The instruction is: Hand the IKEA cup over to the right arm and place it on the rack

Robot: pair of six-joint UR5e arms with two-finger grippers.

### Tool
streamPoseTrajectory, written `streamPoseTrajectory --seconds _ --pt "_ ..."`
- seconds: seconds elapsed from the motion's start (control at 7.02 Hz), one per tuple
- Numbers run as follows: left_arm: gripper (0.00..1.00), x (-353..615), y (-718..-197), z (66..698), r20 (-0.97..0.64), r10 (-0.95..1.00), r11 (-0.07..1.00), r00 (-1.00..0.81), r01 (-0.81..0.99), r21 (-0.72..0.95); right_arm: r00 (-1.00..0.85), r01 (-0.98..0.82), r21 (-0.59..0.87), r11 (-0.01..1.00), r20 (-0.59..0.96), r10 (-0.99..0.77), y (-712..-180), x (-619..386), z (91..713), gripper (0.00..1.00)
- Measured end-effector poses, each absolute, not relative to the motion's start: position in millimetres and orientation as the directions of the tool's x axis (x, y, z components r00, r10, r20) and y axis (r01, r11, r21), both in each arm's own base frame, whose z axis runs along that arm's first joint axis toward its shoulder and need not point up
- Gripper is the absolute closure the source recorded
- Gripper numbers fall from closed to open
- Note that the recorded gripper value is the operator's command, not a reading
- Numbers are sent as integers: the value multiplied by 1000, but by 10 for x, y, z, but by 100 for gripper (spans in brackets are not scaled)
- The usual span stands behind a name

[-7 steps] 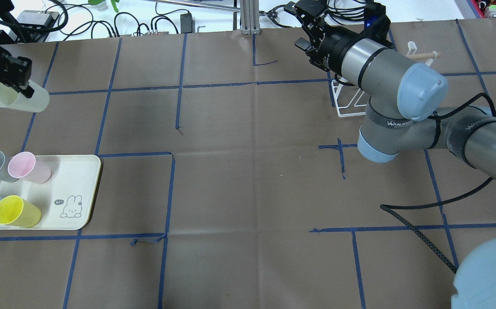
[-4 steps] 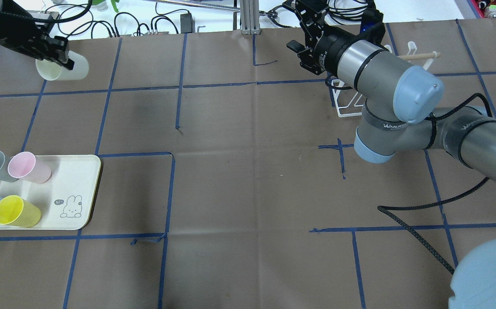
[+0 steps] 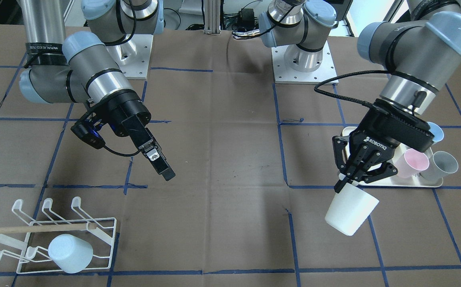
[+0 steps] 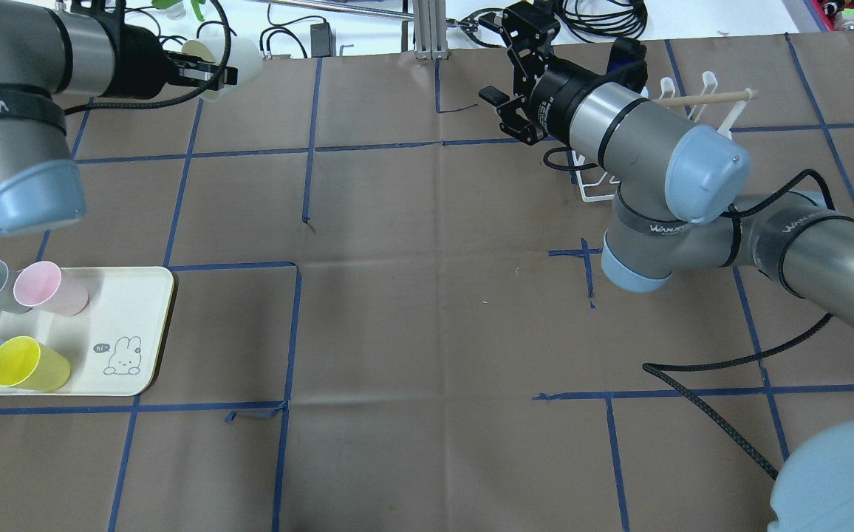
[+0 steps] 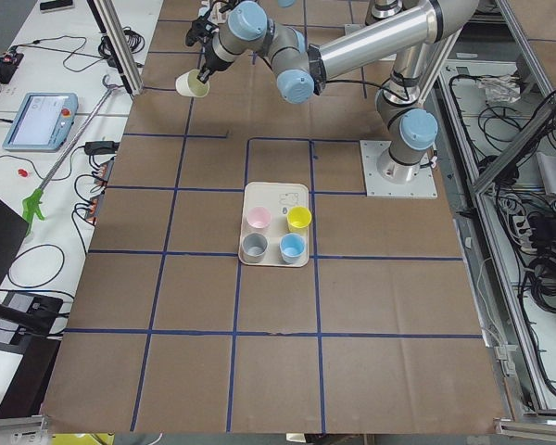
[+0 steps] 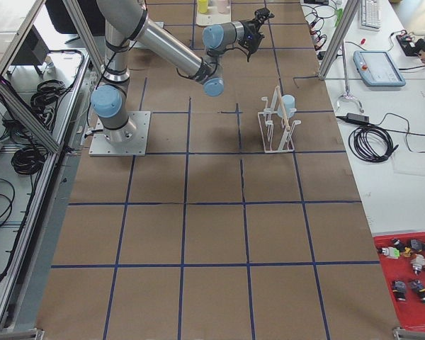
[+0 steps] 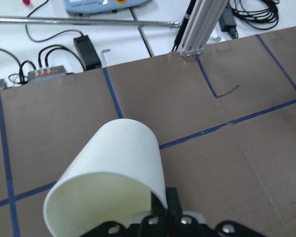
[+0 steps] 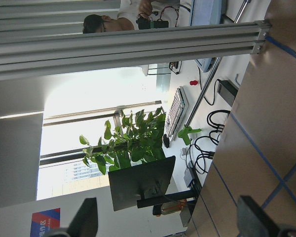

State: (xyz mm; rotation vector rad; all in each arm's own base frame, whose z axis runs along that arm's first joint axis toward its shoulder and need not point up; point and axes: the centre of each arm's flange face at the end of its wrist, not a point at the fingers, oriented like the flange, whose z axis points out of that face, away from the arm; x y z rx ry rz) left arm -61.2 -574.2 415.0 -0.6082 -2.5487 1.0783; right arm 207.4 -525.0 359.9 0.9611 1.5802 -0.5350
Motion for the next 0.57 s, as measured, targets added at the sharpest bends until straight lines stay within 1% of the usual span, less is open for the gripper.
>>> streamPoseTrajectory --seconds 0.28,0.43,0.57 --pt "100 -960 -5465 3852 62 585 478 -808 282 -832 -9 817 182 547 -945 328 -5191 2070 3480 0" --pt "100 -1149 -5305 3721 42 619 427 -784 292 -856 -10 816 183 548 -944 330 -5184 2074 3467 0" --pt "100 -1344 -5181 3650 43 635 406 -771 286 -868 -10 815 184 550 -944 329 -5182 2077 3467 0"
